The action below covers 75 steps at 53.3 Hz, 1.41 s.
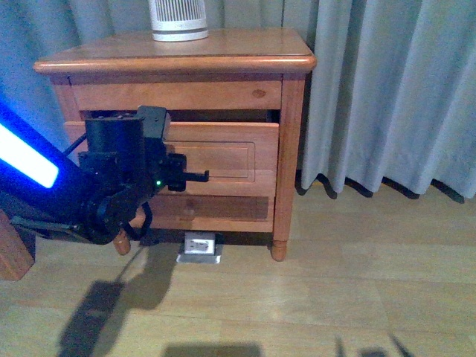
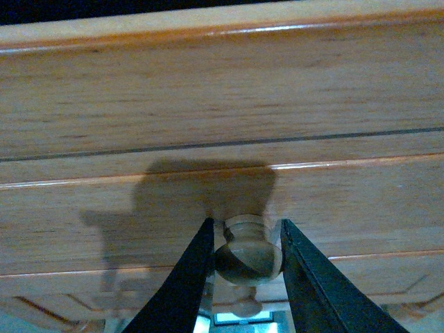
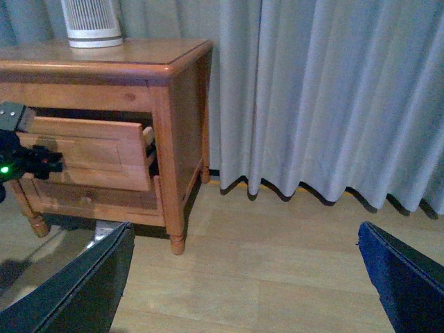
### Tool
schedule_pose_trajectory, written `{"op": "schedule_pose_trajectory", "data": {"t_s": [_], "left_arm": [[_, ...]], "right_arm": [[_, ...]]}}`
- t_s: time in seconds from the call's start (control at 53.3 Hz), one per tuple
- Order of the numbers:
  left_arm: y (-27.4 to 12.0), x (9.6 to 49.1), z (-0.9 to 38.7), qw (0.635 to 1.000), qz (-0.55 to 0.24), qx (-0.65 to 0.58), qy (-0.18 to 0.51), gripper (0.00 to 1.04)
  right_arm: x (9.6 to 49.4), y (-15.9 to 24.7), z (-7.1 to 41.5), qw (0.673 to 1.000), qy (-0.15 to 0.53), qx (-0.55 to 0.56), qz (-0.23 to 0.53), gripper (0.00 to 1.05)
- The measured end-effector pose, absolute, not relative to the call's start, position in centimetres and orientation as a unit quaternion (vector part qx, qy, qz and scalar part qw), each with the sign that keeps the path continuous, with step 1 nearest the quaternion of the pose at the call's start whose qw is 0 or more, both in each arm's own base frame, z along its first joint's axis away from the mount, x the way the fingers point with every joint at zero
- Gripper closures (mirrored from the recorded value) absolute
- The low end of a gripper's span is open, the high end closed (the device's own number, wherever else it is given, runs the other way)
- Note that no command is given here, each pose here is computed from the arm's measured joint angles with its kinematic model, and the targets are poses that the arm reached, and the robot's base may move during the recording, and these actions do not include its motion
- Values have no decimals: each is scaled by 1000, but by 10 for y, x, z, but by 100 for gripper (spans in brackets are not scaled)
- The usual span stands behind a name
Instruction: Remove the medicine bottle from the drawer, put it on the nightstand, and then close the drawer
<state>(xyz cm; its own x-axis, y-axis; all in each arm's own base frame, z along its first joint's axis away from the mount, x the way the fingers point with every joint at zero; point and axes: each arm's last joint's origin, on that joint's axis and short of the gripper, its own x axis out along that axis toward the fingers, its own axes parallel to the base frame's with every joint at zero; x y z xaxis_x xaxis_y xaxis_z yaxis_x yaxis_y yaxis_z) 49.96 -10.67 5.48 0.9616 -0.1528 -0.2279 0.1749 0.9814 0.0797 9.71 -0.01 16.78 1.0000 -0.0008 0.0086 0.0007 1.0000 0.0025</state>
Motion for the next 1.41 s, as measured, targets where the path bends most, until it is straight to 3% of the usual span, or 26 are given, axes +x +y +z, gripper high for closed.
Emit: {"op": "schedule_pose_trajectory", "data": {"t_s": [0.469, 0.713, 1.033, 1.202, 1.408], "left_arm": [[-90, 375, 53, 987, -60, 58, 136, 81], [-88, 361, 52, 986, -57, 56, 144, 81], [-78, 351, 90, 993, -17, 50, 109, 35], [-67, 329, 130, 993, -21, 52, 105, 6], [-48, 280, 185, 994, -15, 55, 91, 7]], "right_arm": [[97, 0, 168, 1000, -4, 1, 0, 7], [97, 0, 168, 1000, -4, 1, 0, 7], [97, 0, 168, 1000, -4, 1, 0, 7], [97, 0, 168, 1000, -4, 1, 0, 7], [97, 0, 168, 1000, -4, 1, 0, 7]]}}
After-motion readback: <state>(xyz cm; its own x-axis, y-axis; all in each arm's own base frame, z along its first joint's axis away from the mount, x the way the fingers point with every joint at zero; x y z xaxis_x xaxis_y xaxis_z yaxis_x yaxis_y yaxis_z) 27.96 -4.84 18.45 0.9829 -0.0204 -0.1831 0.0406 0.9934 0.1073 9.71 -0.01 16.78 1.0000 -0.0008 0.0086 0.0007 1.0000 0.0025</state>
